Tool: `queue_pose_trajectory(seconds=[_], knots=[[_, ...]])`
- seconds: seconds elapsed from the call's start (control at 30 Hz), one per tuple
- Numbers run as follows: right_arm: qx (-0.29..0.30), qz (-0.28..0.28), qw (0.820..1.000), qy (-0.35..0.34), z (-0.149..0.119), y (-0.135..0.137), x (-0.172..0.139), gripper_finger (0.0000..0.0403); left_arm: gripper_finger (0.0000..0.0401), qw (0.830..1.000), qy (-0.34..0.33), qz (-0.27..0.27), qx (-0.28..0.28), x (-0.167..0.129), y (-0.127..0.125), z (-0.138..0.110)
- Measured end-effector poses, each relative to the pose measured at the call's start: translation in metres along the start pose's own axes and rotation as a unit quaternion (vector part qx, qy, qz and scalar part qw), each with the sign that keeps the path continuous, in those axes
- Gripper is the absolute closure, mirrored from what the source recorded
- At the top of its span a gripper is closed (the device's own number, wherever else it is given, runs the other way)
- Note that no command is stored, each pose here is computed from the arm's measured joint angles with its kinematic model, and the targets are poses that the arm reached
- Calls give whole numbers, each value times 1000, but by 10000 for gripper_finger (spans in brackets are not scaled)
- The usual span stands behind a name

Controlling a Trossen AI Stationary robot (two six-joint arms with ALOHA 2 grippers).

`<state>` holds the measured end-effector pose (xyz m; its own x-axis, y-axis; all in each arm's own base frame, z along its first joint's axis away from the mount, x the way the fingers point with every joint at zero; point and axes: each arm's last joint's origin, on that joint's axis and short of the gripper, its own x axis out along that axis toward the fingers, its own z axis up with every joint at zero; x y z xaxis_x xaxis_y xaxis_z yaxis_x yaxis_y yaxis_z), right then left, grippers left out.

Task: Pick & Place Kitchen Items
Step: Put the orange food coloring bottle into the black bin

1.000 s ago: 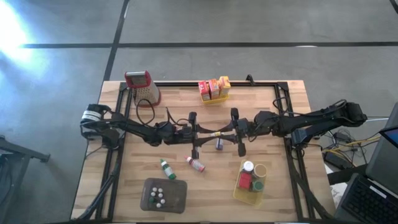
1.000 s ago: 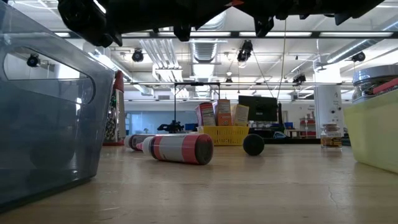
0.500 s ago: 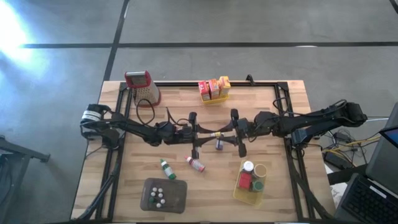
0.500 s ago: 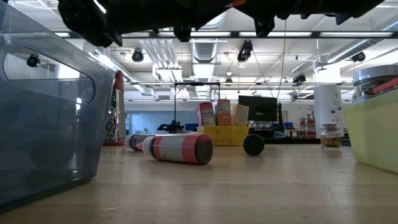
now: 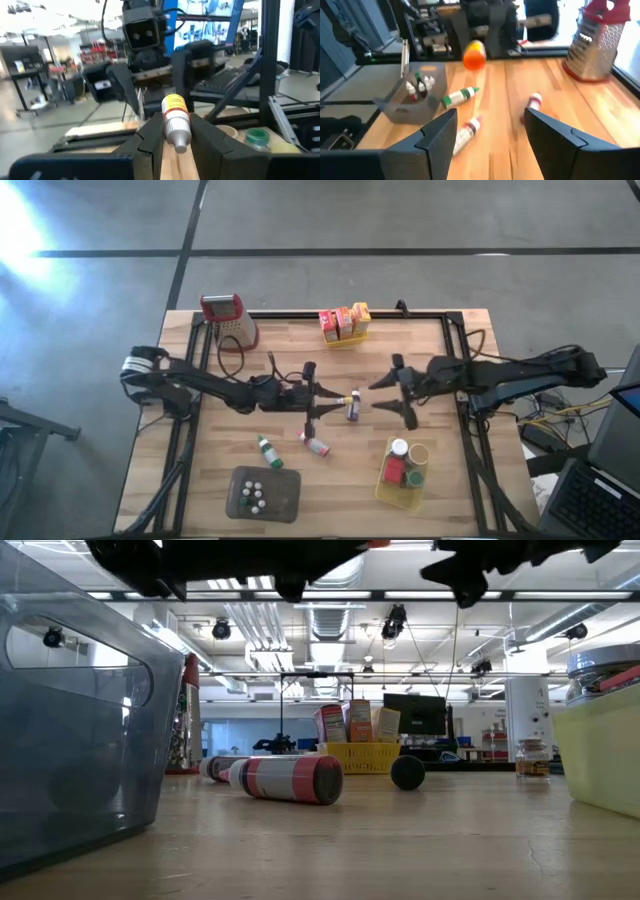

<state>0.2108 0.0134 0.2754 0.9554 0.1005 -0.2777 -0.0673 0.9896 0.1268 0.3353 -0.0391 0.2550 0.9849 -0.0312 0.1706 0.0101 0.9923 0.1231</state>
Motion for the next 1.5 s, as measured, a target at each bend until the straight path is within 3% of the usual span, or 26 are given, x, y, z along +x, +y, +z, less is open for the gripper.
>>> queue_pose_trajectory(seconds=[0.13, 0.33, 0.73, 1.07, 1.33, 1.5], knots=[[7, -10, 1000, 10, -5, 0, -26, 177, 316, 999, 40, -8, -24, -8, 0, 10], [26, -71, 997, 20, -28, -5, -60, 199, 316, 990, 127, -15, -64, -25, -2, 19], [27, -62, 998, -18, -43, -5, -82, 237, 316, 965, 221, -39, -133, -66, -12, 54], [27, -59, 998, 0, -34, -3, -100, 269, 316, 946, 292, -113, -78, -85, -49, 83], [27, -60, 998, -1, -24, -1, -118, 296, 317, 927, 341, -145, -60, -91, -70, 87], [66, -151, 986, -32, -20, -6, -115, 315, 317, 912, 376, -160, -42, -93, -79, 84]])
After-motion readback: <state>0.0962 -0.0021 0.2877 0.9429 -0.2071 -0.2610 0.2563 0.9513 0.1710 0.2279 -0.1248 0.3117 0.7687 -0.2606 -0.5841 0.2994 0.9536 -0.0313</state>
